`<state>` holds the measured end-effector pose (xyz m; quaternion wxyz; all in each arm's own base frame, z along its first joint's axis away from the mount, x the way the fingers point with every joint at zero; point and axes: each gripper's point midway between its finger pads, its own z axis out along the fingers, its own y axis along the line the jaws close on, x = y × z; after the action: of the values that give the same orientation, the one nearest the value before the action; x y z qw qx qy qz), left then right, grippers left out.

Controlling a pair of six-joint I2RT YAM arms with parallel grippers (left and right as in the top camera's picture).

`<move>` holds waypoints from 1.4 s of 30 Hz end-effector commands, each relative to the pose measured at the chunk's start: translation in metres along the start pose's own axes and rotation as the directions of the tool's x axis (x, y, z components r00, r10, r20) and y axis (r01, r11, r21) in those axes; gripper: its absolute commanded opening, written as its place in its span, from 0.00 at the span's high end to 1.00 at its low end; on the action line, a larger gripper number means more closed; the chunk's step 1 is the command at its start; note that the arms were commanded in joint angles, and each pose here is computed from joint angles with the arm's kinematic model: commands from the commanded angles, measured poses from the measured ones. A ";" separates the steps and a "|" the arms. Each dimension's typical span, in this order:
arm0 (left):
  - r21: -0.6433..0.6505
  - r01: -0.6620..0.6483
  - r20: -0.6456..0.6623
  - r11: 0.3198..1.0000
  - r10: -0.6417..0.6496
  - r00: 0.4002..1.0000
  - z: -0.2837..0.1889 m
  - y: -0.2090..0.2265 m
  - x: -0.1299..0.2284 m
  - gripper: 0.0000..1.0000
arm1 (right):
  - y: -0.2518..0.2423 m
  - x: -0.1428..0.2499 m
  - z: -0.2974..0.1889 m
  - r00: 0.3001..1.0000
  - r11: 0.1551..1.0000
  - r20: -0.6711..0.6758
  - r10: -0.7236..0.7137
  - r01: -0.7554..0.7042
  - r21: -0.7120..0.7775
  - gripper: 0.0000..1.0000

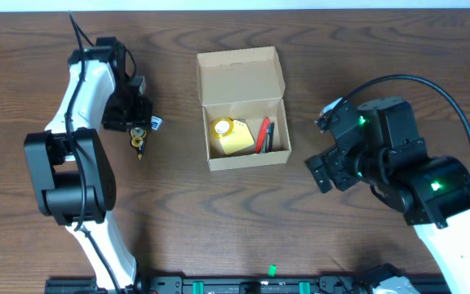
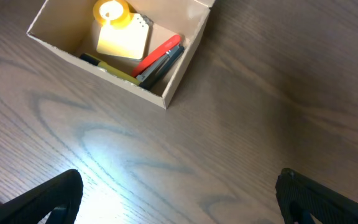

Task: Pack container
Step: 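Grasp the correction tape dispenser with the left gripper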

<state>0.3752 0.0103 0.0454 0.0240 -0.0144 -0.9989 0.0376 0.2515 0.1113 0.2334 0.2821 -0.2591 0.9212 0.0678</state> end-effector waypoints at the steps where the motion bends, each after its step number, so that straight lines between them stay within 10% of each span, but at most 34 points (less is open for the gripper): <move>1: -0.010 -0.002 0.026 1.000 0.002 1.000 -0.005 0.003 0.008 0.36 | 0.002 0.000 -0.001 1.000 1.000 0.004 0.014 -0.014 -0.007 0.01; 31: -0.050 0.155 0.109 0.987 -0.148 0.983 0.048 0.020 0.007 0.36 | 0.002 0.000 -0.001 1.000 1.000 0.004 0.014 -0.014 -0.007 0.01; 42: -0.046 0.183 0.116 0.982 -0.176 0.977 0.049 0.020 0.006 0.72 | 0.002 0.000 -0.001 1.000 1.000 0.004 0.014 -0.014 -0.007 0.01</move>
<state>0.3718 0.0253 -0.0025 -0.0330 0.0621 -0.9975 0.0080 0.2514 0.1113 0.2334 0.2820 -0.2591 0.9213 0.0678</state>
